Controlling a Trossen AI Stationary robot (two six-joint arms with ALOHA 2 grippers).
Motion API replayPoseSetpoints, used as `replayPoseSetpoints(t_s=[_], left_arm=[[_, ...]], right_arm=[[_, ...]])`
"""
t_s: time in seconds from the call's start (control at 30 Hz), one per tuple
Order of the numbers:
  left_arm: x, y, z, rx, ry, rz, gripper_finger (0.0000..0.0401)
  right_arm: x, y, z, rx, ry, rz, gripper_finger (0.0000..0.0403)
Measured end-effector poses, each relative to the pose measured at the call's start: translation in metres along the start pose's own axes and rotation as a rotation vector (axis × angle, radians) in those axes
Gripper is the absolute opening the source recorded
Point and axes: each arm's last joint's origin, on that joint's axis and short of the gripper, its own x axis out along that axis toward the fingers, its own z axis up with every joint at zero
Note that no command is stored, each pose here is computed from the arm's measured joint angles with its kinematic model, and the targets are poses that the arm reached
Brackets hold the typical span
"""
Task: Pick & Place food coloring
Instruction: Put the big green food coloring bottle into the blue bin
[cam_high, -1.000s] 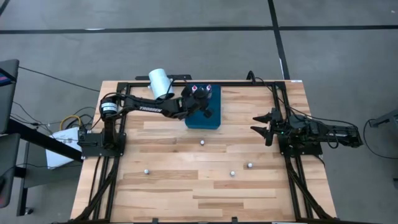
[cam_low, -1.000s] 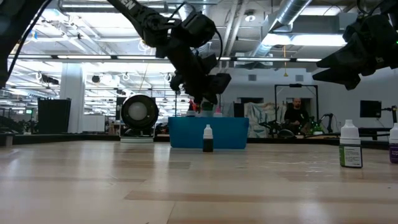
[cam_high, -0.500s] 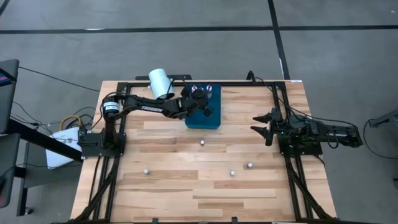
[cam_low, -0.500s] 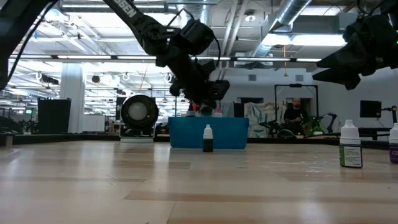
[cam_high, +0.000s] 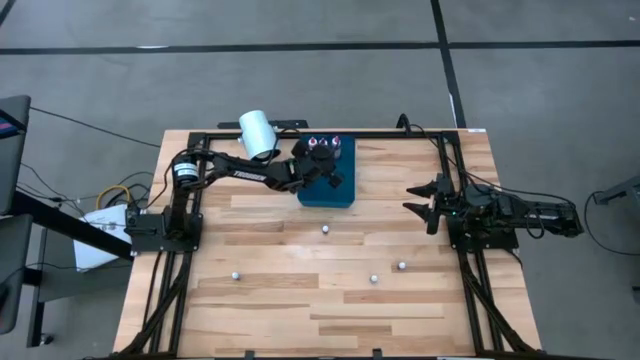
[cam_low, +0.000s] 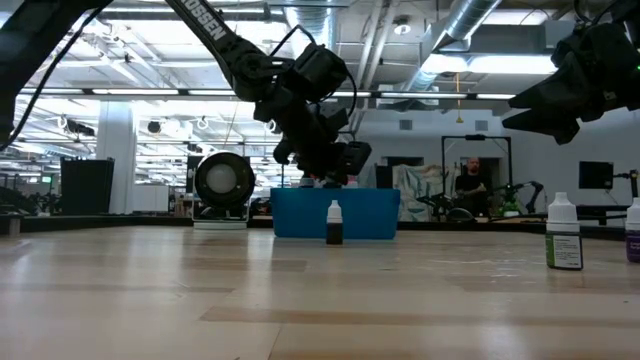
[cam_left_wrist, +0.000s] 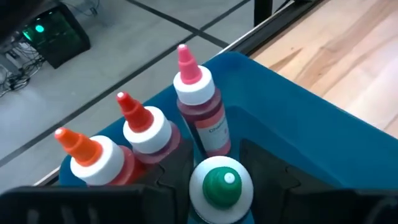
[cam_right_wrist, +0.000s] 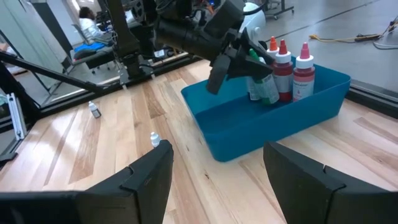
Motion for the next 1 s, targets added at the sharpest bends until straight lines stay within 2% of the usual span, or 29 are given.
replayPoseSetpoints(t_s=[0.37, 0.73, 1.0], left_arm=[[0.0000, 0.0007, -0.0036, 0.006, 0.033, 0.005, 0.0116], [0.0016, 0.0022, -0.0033, -0.076, 0.037, -0.015, 0.0130], [0.0023, 0.0033, -0.0032, -0.099, 0.039, -0.011, 0.0160]], right_arm=[[0.0000, 0.0000, 0.0000, 0.000, 0.000, 0.000, 0.0240], [0.0000, 0.0000, 0.0000, 0.000, 0.000, 0.000, 0.0240], [0.0000, 0.0000, 0.0000, 0.000, 0.001, 0.000, 0.0240]])
